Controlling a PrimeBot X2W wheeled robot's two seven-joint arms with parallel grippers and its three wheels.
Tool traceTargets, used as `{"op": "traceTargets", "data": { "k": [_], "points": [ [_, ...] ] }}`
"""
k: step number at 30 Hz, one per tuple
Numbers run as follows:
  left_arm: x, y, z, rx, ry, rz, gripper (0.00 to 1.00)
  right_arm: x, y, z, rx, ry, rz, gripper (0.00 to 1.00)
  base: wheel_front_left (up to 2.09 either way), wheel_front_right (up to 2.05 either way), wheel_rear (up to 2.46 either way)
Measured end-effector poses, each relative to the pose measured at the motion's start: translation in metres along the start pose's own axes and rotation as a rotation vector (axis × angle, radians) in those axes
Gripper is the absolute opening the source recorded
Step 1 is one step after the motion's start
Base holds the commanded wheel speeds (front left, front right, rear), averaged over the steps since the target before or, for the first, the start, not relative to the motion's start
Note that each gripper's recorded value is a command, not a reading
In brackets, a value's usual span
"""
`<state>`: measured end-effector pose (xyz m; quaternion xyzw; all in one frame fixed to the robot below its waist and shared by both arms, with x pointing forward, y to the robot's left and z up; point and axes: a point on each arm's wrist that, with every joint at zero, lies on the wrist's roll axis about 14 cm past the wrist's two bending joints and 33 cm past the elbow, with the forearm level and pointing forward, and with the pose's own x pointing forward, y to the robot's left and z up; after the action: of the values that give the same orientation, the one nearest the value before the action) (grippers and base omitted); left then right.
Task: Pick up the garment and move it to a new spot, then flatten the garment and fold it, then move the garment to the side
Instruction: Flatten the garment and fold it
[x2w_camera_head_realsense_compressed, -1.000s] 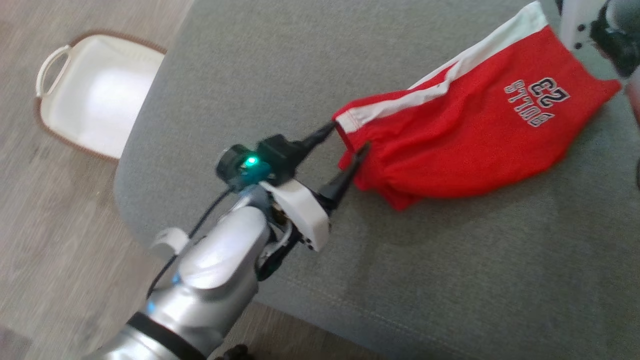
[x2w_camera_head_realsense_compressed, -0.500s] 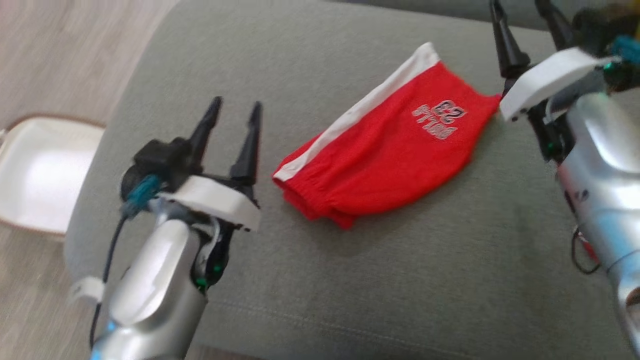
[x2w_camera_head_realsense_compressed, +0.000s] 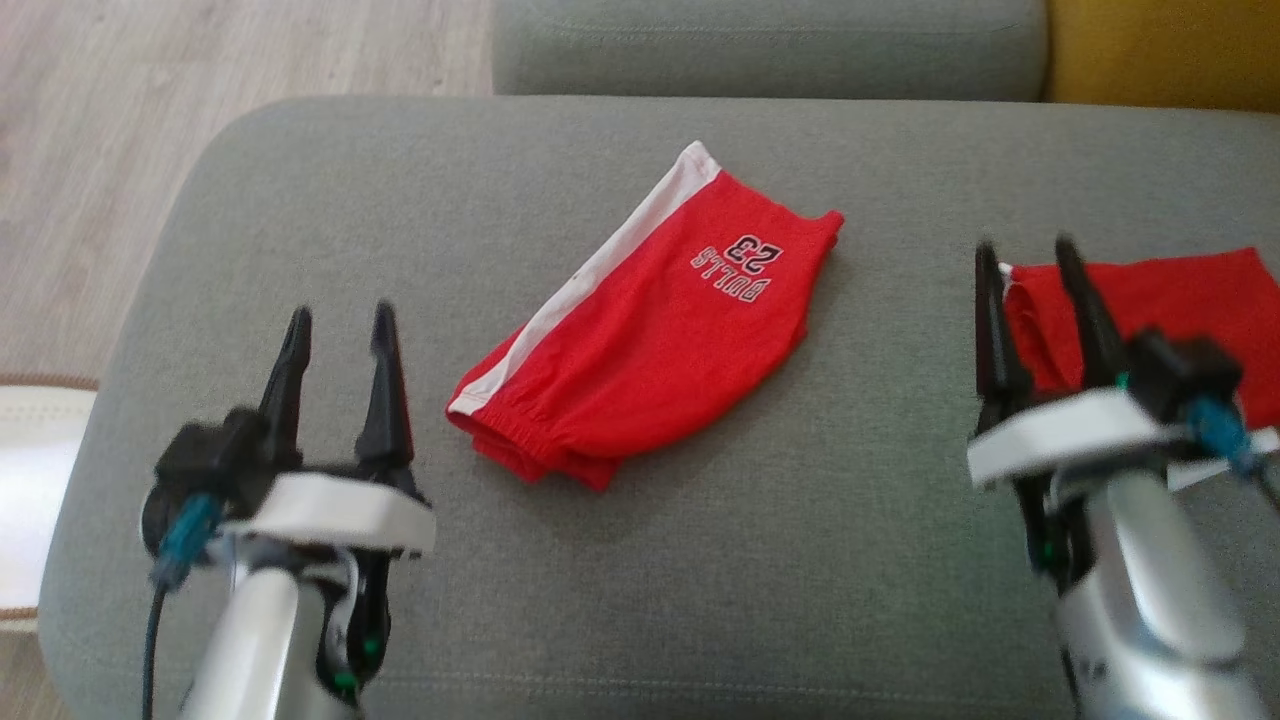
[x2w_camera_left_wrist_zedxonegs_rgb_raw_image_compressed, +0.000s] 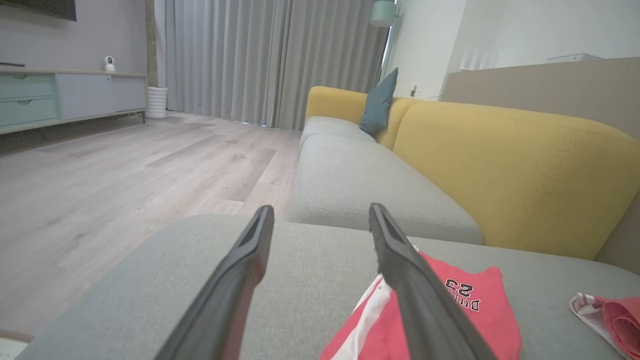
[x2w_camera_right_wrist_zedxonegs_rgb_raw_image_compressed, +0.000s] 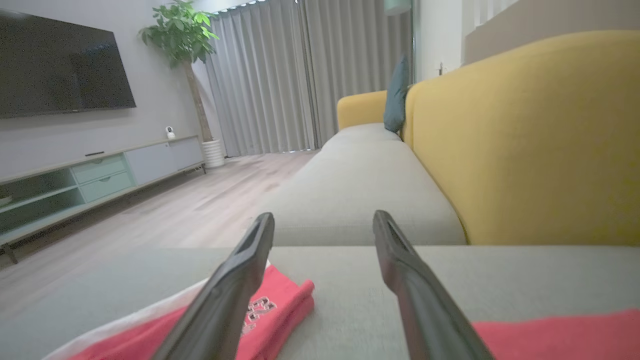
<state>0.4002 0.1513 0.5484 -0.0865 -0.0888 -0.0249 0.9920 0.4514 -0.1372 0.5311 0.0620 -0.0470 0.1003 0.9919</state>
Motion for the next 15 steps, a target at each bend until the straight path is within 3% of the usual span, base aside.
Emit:
{"op": "traceTargets", "data": {
  "k": [7,15],
  "points": [
    [-0.030,-0.002,-0.024,0.058,0.073,-0.011,1.00,-0.048,-0.016,-0.027,0.007,0.061,-0.087,1.00,0.00,0.00,0.00],
    [-0.039,0.007,-0.032,0.047,0.100,0.016,1.00,-0.043,-0.008,-0.035,0.024,0.080,-0.071,1.00,0.00,0.00,0.00]
  ]
}}
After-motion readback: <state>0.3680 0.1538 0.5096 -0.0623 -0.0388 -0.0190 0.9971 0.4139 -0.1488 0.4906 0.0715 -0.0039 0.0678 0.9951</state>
